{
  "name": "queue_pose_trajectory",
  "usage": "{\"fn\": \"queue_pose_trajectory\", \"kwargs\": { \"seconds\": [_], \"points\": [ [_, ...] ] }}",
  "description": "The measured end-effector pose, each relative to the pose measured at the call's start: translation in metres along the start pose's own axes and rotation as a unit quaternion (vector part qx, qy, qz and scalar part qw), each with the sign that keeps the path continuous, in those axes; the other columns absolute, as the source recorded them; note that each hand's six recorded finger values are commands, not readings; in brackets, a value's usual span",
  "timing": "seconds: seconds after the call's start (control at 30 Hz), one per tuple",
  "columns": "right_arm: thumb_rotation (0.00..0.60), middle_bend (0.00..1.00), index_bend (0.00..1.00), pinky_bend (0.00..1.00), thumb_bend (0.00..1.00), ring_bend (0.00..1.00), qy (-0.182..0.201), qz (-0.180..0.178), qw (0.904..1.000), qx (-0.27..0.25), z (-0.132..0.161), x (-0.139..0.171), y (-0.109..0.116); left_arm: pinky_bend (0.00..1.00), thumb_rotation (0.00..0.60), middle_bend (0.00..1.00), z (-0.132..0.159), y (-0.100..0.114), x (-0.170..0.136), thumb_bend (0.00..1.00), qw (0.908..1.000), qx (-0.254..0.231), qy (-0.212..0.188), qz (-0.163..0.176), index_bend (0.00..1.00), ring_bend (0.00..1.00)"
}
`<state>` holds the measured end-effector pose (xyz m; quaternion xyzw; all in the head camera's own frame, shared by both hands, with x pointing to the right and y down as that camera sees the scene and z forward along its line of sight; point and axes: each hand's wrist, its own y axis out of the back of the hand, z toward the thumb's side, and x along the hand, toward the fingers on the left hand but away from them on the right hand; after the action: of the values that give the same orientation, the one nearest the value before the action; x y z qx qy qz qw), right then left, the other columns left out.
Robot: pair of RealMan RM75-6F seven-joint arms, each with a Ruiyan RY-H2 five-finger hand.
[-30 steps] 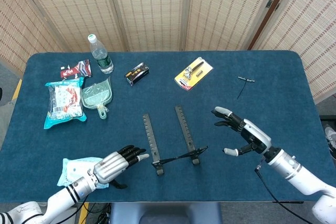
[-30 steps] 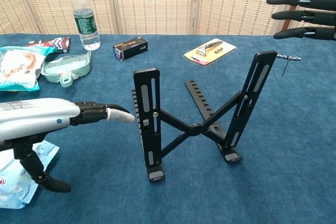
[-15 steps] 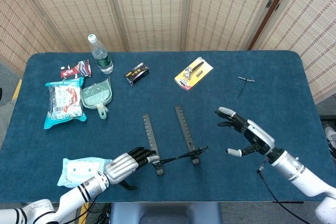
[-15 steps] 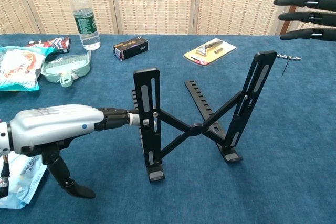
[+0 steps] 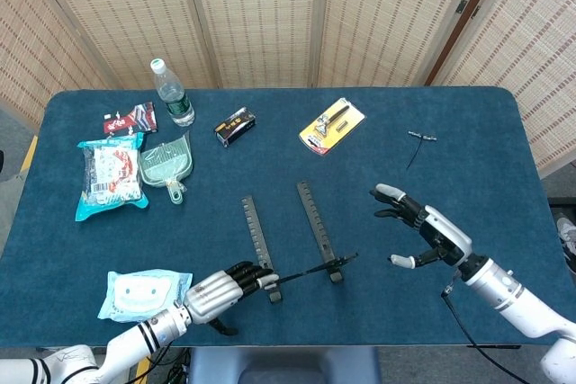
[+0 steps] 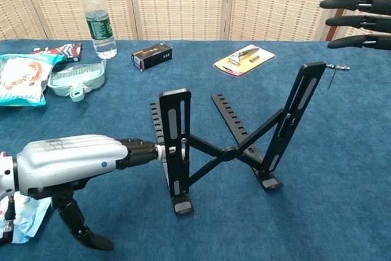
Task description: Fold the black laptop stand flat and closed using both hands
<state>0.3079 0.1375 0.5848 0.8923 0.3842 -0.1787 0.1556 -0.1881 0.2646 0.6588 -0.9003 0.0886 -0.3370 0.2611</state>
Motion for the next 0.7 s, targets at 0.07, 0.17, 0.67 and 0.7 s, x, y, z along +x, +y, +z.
{"fn": "queue_pose_trajectory", "kwargs": {
  "seconds": [0.07, 0.17, 0.67, 0.7],
  "points": [
    [0.6, 0.09, 0.0, 0.17, 0.08, 0.06, 0.0, 0.0, 1.0, 0.004, 0.0, 0.0, 0.0, 0.0, 0.6, 0.0, -0.001, 0.002, 0.0, 0.13, 1.0, -0.001, 0.002, 0.003, 0.0, 0.0],
    [0.6, 0.07, 0.0, 0.17, 0.08, 0.06, -0.003, 0.002, 0.9997, 0.025, 0.0, 0.0, 0.0, 0.0, 0.6, 0.0, -0.006, 0.008, -0.002, 0.13, 0.9998, -0.001, 0.01, 0.016, 0.0, 0.0],
    [0.6, 0.03, 0.0, 0.17, 0.07, 0.02, -0.076, 0.044, 0.9686, 0.233, -0.012, -0.023, -0.019, 0.0, 0.6, 0.0, -0.054, 0.061, -0.068, 0.13, 0.9854, 0.01, 0.111, 0.129, 0.0, 0.0],
    [0.6, 0.02, 0.0, 0.17, 0.07, 0.01, -0.08, 0.049, 0.9666, 0.238, -0.013, -0.026, -0.022, 0.0, 0.6, 0.0, -0.058, 0.064, -0.075, 0.13, 0.9831, 0.011, 0.121, 0.137, 0.0, 0.0]
  ]
}}
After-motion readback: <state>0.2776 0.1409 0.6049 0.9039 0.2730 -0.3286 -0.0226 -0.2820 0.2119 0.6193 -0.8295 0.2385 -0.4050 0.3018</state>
